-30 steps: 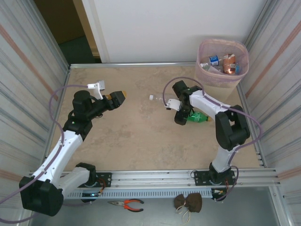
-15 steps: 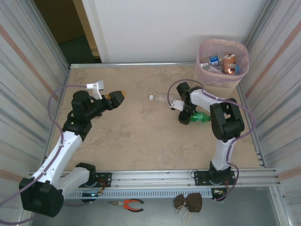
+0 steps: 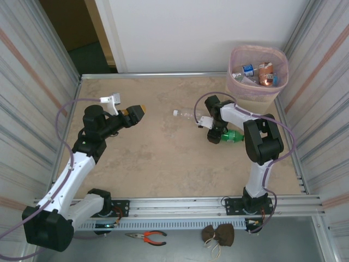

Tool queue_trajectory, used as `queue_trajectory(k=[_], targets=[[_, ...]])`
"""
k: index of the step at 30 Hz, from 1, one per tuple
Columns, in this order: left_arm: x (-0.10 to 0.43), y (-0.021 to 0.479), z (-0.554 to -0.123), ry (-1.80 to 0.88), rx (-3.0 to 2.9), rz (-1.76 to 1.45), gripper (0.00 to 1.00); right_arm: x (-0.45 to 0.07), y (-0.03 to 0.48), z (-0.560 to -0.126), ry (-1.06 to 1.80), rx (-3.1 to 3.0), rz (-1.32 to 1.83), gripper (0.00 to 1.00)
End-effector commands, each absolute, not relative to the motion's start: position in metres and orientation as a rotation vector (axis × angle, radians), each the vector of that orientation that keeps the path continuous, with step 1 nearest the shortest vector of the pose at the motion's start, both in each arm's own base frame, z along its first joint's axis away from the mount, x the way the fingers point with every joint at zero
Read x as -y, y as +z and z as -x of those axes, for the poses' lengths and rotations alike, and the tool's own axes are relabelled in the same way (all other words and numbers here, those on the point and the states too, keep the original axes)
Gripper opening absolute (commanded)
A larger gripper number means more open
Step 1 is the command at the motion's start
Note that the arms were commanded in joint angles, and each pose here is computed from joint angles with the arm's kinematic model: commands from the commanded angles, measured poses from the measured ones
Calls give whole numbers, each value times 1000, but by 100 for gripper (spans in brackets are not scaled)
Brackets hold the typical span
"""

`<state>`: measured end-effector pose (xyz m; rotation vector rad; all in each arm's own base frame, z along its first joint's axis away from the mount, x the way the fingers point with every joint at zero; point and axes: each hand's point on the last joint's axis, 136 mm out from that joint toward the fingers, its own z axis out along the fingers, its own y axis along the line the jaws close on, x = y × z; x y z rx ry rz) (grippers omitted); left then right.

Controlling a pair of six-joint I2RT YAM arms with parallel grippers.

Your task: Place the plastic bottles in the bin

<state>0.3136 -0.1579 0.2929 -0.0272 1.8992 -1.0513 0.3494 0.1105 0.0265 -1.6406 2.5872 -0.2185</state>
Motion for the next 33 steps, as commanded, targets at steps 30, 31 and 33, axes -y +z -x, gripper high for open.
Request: queue_trajectory(k=[30, 31, 33], targets=[[155, 305, -307, -1072, -1868, 33, 84, -149, 425, -379, 938, -1844, 432, 53], [155, 305, -307, -1071, -1867, 34, 84, -139, 442, -386, 956, -1800, 373, 52], [154, 305, -307, -1071, -1867, 37, 84, -118, 466, -401, 976, -1737, 234, 50]])
